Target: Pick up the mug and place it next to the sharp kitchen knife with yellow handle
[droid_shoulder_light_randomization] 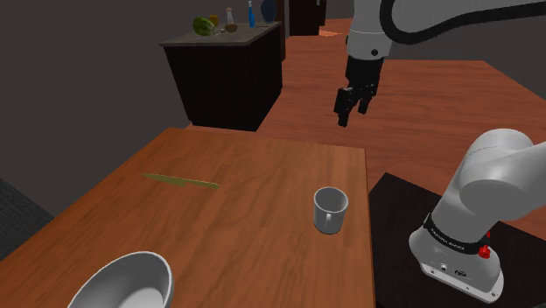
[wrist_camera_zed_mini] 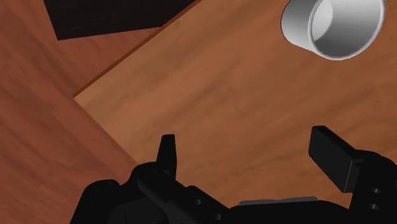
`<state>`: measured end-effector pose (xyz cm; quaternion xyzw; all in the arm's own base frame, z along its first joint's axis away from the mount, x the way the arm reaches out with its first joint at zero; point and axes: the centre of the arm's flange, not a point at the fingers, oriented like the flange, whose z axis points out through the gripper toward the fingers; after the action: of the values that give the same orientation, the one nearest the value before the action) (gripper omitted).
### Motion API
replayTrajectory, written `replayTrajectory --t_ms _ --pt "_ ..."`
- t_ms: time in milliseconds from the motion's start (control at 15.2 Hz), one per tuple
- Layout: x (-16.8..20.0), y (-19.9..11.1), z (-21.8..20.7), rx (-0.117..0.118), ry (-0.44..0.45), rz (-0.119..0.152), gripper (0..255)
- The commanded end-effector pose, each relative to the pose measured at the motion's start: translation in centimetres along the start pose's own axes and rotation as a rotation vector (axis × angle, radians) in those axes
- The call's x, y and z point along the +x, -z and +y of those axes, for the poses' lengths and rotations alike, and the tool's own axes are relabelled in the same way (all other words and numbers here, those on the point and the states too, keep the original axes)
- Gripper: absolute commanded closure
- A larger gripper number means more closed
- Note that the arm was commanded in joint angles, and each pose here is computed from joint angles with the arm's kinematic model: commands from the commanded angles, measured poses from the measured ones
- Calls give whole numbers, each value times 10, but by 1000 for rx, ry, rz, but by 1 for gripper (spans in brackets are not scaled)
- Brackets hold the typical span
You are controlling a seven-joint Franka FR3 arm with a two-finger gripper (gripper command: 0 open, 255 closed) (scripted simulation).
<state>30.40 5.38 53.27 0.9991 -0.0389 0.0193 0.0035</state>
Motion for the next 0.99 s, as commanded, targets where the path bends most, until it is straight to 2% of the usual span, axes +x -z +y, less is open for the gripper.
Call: replayTrajectory --t_ms 0,792,924 --pt "-11 -19 -16 10 -2 -3 0" --pt "-62 -138 -97 70 -5 -24 0" --pt "-64 -147 -100 72 -5 -25 0"
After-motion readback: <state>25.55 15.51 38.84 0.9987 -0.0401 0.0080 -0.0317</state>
